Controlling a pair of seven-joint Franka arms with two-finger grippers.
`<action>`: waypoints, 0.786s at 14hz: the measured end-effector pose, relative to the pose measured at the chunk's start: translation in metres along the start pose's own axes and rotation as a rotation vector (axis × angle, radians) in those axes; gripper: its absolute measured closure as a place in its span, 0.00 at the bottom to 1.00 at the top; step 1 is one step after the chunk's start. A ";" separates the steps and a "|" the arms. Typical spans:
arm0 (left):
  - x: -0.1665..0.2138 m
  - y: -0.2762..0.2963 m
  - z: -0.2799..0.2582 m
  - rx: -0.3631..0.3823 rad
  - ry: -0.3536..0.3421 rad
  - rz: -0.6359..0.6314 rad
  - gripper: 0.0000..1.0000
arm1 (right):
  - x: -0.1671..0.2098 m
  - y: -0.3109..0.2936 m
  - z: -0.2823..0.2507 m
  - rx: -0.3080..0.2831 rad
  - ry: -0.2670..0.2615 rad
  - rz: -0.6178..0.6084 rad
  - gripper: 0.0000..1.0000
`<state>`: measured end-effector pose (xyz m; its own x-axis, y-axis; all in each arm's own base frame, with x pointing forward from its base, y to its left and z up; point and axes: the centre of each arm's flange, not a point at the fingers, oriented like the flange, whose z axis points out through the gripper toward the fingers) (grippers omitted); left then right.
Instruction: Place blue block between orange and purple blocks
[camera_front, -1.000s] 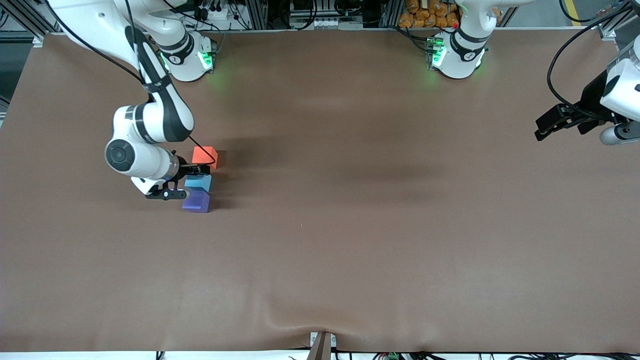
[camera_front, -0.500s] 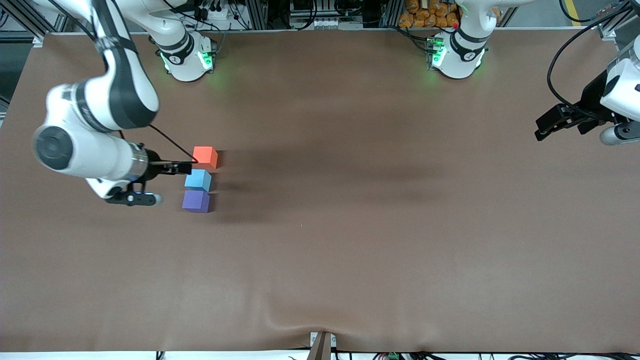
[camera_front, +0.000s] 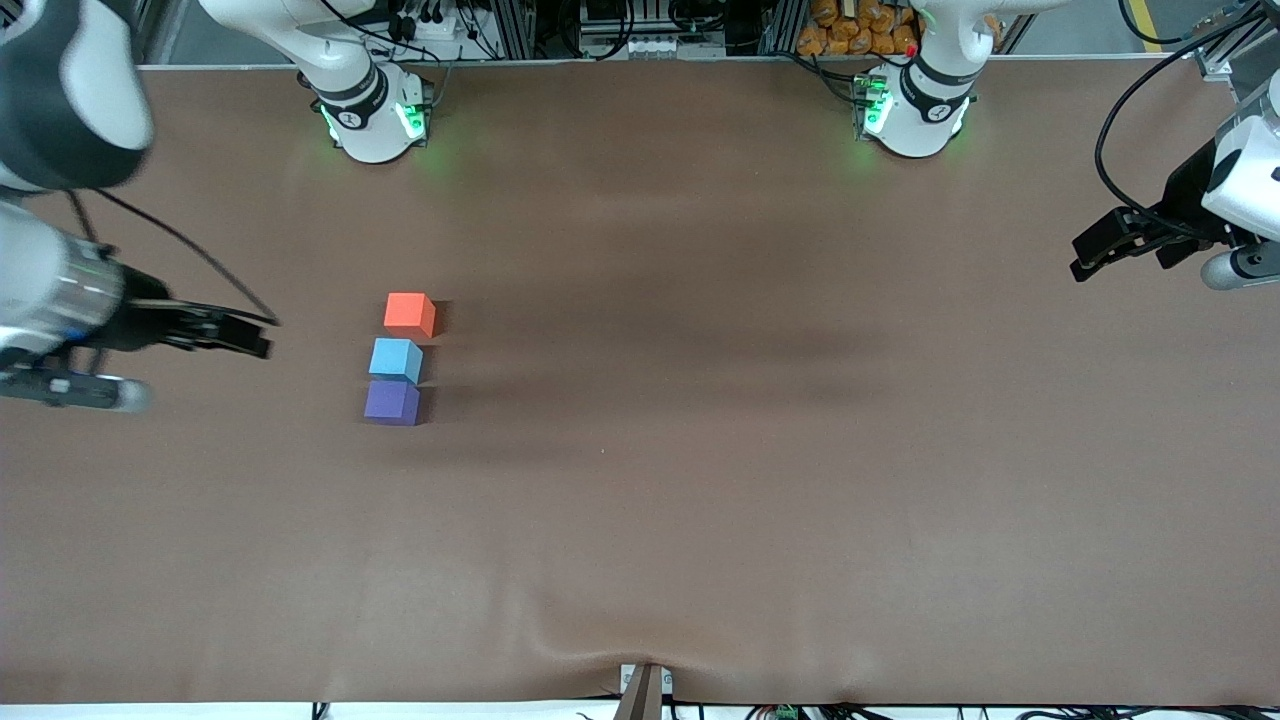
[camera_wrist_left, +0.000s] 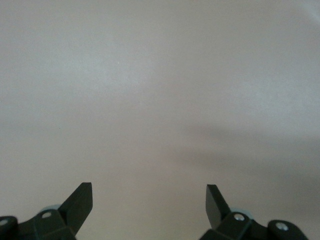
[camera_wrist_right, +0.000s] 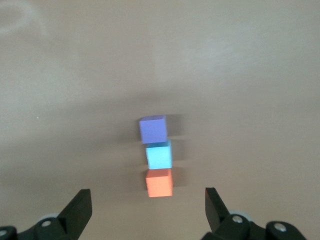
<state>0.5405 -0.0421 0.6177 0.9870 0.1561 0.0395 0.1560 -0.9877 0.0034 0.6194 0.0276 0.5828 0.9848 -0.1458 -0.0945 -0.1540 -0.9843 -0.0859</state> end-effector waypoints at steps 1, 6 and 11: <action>0.000 0.000 0.000 0.000 0.000 0.000 0.00 | -0.001 0.015 -0.017 -0.004 0.014 0.014 0.00; 0.000 0.001 -0.002 -0.001 0.004 0.001 0.00 | -0.015 0.077 -0.065 -0.023 0.024 0.072 0.00; 0.000 0.001 -0.003 -0.002 0.007 0.002 0.00 | -0.076 0.090 -0.124 -0.053 0.021 0.075 0.00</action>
<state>0.5405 -0.0431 0.6212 0.9870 0.1541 0.0466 0.1540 -0.9881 0.0050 0.5409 -0.0626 0.7050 0.9722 -0.2207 -0.0779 -0.2233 -0.9744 -0.0263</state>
